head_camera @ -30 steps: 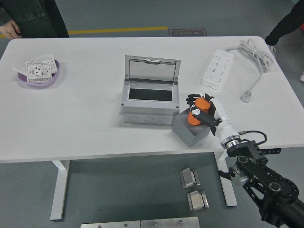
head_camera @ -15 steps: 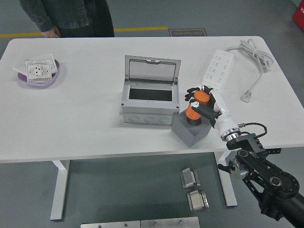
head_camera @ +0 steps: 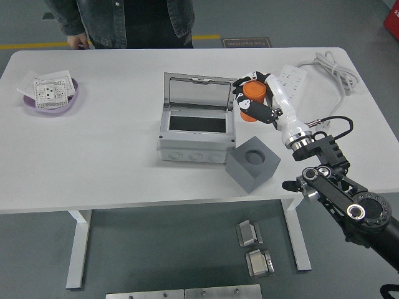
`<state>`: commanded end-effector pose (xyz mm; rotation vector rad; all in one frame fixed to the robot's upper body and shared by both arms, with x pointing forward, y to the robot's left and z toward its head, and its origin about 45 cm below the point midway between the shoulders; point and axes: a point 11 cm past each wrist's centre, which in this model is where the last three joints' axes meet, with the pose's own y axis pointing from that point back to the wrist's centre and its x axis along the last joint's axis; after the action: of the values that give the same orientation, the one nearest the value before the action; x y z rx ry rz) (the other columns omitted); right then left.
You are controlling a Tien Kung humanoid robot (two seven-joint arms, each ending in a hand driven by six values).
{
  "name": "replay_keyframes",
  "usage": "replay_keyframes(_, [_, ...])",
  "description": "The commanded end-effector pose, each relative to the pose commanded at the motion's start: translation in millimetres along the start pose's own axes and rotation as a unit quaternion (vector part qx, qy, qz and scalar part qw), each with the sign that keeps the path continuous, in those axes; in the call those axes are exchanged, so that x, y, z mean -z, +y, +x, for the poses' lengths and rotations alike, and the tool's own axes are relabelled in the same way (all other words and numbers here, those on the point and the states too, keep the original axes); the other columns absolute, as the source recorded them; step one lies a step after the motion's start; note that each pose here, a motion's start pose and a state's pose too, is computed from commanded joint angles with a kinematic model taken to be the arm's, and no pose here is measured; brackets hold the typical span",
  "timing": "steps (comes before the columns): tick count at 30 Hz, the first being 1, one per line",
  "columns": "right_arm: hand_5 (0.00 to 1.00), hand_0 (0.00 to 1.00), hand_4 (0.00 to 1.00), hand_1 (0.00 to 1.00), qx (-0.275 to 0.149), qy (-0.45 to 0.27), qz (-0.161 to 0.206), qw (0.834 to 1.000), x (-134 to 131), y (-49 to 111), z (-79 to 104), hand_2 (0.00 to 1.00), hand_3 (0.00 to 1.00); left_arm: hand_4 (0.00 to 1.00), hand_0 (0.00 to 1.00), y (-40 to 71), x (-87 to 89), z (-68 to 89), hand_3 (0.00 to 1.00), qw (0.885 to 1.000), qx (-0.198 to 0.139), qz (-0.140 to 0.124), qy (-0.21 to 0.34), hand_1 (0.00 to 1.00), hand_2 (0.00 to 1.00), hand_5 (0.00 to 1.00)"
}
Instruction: Pick up the cylinder from the cube,place it in the box,flap close box
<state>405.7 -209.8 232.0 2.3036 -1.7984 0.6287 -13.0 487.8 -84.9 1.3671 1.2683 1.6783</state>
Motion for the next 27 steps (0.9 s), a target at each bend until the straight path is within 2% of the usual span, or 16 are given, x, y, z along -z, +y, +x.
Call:
replay_keyframes(3, [0.002, 0.450, 0.007, 0.170, 0.008, 0.051, -0.001, 0.999, 3.5, -14.6, -3.1, 0.274, 0.215, 0.705, 0.694, 0.0, 0.2, 2.0, 0.811, 1.000, -0.002, 0.000, 0.001, 0.715, 0.666, 0.212])
replay_keyframes(4, [0.002, 0.155, 0.002, 0.111, 0.011, 0.070, -0.002, 0.997, 4.7, -19.7, -3.9, 0.248, 0.198, 0.705, 0.693, 0.0, 0.1, 2.8, 0.809, 1.000, -0.003, 0.000, 0.002, 0.714, 0.663, 0.213])
replay_keyframes(9, [0.002, 0.155, 0.002, 0.111, 0.030, 0.153, 0.005, 0.988, 16.5, -42.2, -13.9, 0.248, 0.198, 0.705, 0.693, 0.0, 1.2, 7.2, 0.809, 1.000, -0.008, 0.000, 0.003, 0.714, 0.663, 0.213])
replay_keyframes(10, [0.002, 0.031, 0.002, 0.069, 0.034, 0.167, 0.011, 0.985, 21.3, -46.6, -17.1, 0.222, 0.182, 0.703, 0.692, -0.1, 1.9, 8.1, 0.809, 1.000, -0.009, 0.001, 0.003, 0.714, 0.664, 0.212])
replay_keyframes(13, [0.002, 0.031, 0.002, 0.069, 0.050, 0.205, 0.026, 0.977, 36.1, -58.9, -29.6, 0.222, 0.182, 0.703, 0.692, -0.4, 4.3, 10.1, 0.809, 1.000, -0.011, 0.003, 0.004, 0.714, 0.664, 0.212])
replay_keyframes(18, [0.002, 0.002, 0.002, 0.043, 0.078, 0.250, 0.036, 0.964, 48.7, -70.7, -51.4, 0.212, 0.175, 0.701, 0.691, -0.5, 5.5, 10.9, 0.807, 1.000, -0.012, 0.005, 0.006, 0.713, 0.664, 0.215])
replay_keyframes(27, [0.002, 0.002, 0.002, 0.041, 0.142, 0.313, 0.030, 0.939, 37.4, -71.7, -88.6, 0.214, 0.173, 0.701, 0.690, -0.5, 4.9, 10.5, 0.805, 1.000, -0.012, 0.004, 0.005, 0.712, 0.664, 0.214])
